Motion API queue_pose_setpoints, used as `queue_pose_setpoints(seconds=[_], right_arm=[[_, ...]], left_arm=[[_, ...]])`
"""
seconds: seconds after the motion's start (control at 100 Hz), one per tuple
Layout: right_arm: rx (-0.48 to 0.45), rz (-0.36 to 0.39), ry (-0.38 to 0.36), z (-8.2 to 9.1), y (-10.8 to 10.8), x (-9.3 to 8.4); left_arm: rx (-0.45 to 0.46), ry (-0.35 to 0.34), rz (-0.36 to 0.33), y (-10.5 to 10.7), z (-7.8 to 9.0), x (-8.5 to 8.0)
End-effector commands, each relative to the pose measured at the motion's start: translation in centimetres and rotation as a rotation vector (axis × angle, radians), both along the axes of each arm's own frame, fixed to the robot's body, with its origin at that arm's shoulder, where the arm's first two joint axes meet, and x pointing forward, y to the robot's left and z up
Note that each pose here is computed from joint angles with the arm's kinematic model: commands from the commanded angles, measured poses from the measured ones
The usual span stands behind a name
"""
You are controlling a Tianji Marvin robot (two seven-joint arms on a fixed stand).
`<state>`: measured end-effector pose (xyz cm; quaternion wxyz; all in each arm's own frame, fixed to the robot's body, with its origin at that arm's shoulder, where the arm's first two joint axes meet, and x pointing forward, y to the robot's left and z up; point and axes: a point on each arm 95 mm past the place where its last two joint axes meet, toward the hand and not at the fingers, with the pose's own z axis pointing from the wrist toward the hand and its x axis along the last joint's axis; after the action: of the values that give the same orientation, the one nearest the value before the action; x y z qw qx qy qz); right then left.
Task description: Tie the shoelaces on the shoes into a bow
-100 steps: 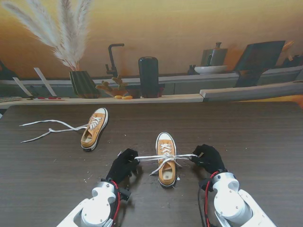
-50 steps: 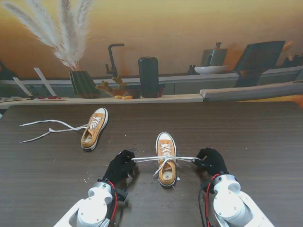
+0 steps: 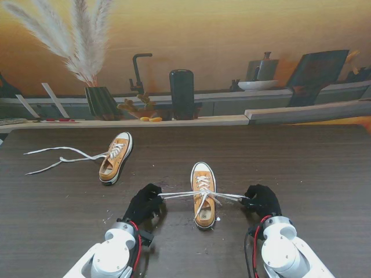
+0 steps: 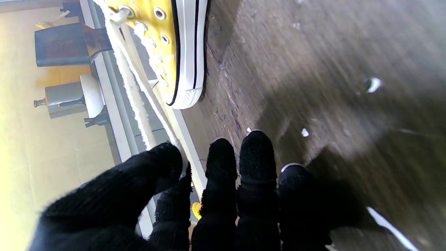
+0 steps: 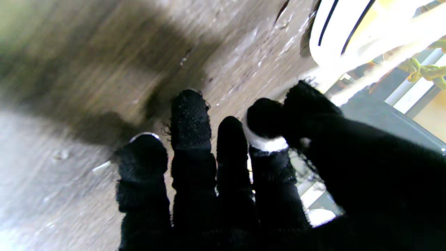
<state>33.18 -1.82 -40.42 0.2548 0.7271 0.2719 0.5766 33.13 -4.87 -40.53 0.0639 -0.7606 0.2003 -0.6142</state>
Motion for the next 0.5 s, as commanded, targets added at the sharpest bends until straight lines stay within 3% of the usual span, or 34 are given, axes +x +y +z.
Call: queue_pose_setpoints(seconds=[0.0, 0.27, 0.49], right_arm=[[0.007, 0.002, 0.005, -0.3, 0.0, -0.2], [-0.048, 0.009, -0.122, 0.5, 0.0, -0.4], [-0.115, 0.026, -0.211, 2.3, 0.1, -1.0]], left_arm=[[0.018, 0.007, -0.018, 0.2, -0.7, -0.4], [0.005, -0.064, -0.026, -0.1, -0.2, -0.4], [0.014, -0.170, 0.008, 0.8, 1.6, -0.8]])
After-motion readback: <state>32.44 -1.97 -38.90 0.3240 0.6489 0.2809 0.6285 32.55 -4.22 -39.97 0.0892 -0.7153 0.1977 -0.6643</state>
